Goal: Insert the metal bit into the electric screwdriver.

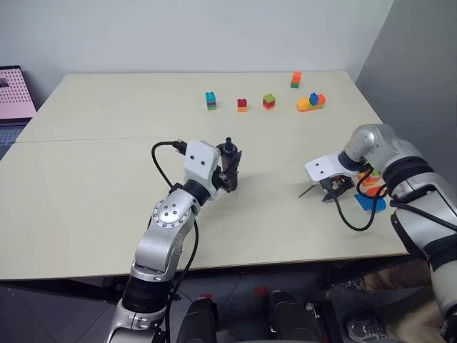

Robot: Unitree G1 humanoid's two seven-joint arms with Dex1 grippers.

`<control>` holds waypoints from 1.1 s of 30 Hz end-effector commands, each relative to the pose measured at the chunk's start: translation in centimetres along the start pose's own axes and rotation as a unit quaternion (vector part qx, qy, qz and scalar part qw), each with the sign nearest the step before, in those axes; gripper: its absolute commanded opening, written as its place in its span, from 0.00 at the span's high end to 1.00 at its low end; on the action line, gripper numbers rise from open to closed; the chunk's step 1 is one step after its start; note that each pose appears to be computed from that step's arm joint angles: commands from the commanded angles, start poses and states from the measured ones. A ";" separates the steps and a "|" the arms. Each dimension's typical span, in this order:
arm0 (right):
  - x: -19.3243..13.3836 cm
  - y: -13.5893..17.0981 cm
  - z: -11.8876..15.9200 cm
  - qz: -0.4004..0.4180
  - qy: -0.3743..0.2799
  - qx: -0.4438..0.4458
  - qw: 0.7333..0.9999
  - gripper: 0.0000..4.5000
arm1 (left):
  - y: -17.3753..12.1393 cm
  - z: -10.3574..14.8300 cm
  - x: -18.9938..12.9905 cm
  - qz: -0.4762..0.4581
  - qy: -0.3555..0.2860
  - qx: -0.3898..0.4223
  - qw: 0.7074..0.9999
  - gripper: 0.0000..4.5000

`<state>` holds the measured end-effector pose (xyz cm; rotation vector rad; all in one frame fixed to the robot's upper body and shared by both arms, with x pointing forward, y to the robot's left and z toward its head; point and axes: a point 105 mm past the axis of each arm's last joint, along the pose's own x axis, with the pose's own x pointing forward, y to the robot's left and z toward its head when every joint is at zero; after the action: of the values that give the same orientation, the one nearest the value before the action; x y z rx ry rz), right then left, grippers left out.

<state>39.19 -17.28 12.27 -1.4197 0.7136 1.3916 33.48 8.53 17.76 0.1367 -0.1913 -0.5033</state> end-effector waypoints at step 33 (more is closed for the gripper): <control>-1.4 -0.9 -0.8 -0.054 0.011 -0.019 0.998 0.47 | 0.6 -1.5 0.2 0.009 0.031 0.008 0.999 0.63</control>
<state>39.60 -18.02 13.14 -1.4246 0.6358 1.3436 33.80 8.38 17.72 0.1386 -0.1906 -0.5061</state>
